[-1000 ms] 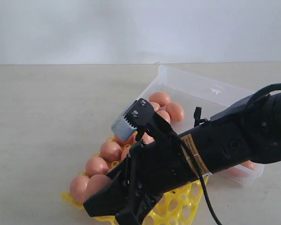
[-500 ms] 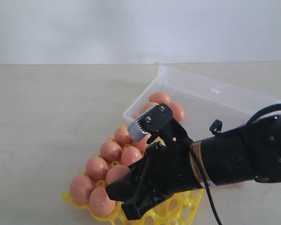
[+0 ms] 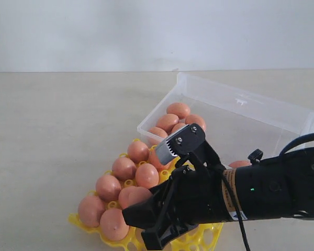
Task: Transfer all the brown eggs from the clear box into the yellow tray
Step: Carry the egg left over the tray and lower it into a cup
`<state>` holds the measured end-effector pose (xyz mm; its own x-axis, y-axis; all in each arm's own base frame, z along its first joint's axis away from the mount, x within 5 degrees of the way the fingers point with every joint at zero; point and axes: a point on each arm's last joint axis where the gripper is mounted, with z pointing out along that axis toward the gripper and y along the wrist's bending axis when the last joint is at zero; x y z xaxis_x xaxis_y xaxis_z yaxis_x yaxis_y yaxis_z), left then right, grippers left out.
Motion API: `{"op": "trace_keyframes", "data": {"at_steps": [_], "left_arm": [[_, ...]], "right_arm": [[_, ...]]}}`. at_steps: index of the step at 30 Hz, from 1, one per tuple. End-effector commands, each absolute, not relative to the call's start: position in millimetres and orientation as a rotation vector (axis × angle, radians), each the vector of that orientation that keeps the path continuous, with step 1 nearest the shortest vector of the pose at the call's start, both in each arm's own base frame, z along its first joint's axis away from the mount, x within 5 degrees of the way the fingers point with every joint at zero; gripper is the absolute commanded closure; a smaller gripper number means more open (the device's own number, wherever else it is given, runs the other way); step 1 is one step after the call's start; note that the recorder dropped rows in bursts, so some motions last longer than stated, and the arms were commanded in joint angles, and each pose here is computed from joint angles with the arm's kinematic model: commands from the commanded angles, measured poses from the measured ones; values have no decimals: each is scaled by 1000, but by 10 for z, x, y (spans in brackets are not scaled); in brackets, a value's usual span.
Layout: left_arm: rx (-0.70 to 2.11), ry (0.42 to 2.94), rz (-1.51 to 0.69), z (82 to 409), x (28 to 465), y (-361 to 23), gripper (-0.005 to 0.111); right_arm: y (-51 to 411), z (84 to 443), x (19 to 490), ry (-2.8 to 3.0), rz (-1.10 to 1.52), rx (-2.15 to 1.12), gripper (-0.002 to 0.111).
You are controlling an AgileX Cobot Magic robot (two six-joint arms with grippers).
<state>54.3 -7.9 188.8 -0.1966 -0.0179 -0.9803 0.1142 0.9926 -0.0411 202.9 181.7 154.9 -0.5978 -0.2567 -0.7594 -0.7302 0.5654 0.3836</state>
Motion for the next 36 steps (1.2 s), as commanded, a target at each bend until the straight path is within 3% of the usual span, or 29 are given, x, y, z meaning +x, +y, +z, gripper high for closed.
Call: {"op": "trace_keyframes", "data": {"at_steps": [1,12,31,36], "left_arm": [[77,1762,-120,1880,542,-81,103],[77,1765,-121,1877,542,-81,103],[77,1762,-120,1879,542,-81,103],[77,1762,-120,1879,542,-81,103]], "right_arm": [[1821,1557,2019,2128,939,-794,109],[2015,1318,1843,2211,966,-911,109],[1972,1268,1907,2223,816,-900,109],[1948,1246,1916,2217,750,-950,99]]}}
